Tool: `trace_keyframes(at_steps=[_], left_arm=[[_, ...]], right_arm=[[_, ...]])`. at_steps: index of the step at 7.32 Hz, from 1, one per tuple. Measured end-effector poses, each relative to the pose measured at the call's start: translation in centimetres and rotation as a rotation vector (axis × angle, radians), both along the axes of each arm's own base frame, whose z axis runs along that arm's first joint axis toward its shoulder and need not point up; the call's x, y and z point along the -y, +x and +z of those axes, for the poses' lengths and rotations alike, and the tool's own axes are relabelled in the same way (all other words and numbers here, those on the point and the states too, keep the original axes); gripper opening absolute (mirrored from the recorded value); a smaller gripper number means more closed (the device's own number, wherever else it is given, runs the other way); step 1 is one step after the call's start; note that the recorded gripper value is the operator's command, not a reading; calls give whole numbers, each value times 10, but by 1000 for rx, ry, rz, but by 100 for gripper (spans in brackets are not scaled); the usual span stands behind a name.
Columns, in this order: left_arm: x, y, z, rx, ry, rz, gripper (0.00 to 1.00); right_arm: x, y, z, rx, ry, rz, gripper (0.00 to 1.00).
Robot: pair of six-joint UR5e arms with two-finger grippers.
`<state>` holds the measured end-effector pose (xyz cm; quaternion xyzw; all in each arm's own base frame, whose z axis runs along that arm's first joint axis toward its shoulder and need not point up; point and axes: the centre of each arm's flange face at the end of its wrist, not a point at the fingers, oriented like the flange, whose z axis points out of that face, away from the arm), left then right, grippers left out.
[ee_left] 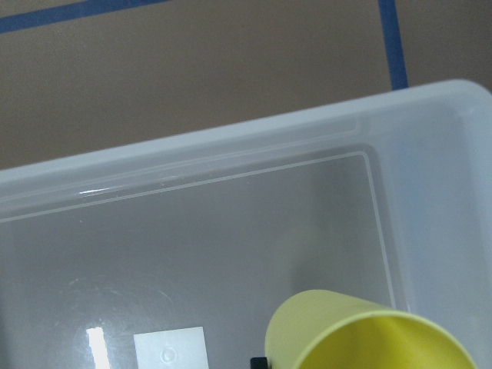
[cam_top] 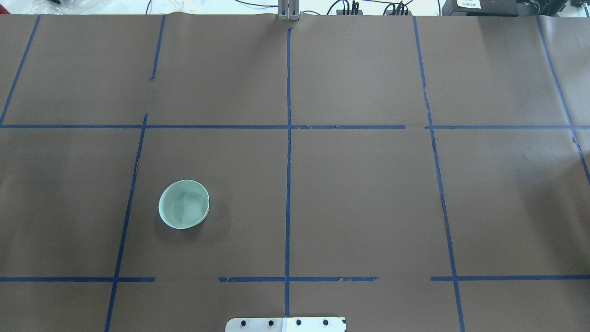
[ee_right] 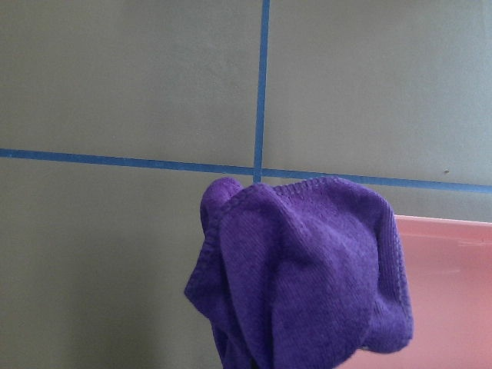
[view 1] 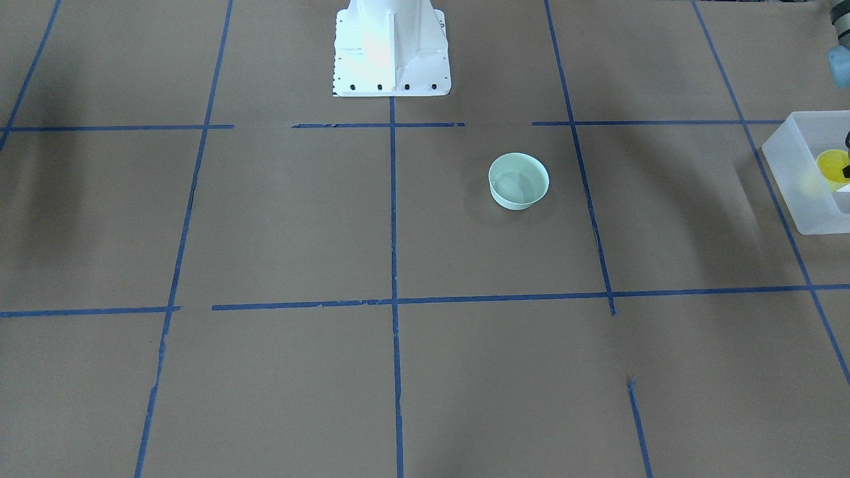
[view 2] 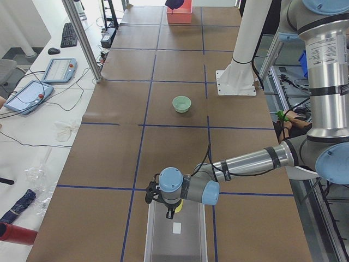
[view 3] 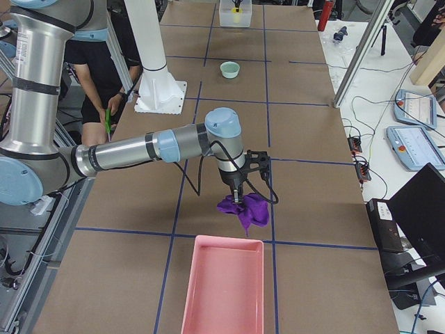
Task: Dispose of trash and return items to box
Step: 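Release the yellow cup in the bin while dropping the purple cloth into the pink tray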
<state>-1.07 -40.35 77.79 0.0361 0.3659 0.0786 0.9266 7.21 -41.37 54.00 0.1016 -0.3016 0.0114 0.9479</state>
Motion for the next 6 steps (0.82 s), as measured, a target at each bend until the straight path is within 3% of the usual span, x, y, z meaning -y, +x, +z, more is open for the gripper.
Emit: trace_keyframes(at_steps=[2, 5, 6], left_arm=[[9, 0, -22, -6, 48, -3, 100], [37, 2, -125, -33, 215, -26, 100], [46, 5, -163, -51, 233, -79, 100]], right_arm=[[-2, 18, 8, -31, 18, -8, 0], [-13, 64, 30, -84, 50, -20, 0], [-18, 80, 41, -103, 59, -34, 0]])
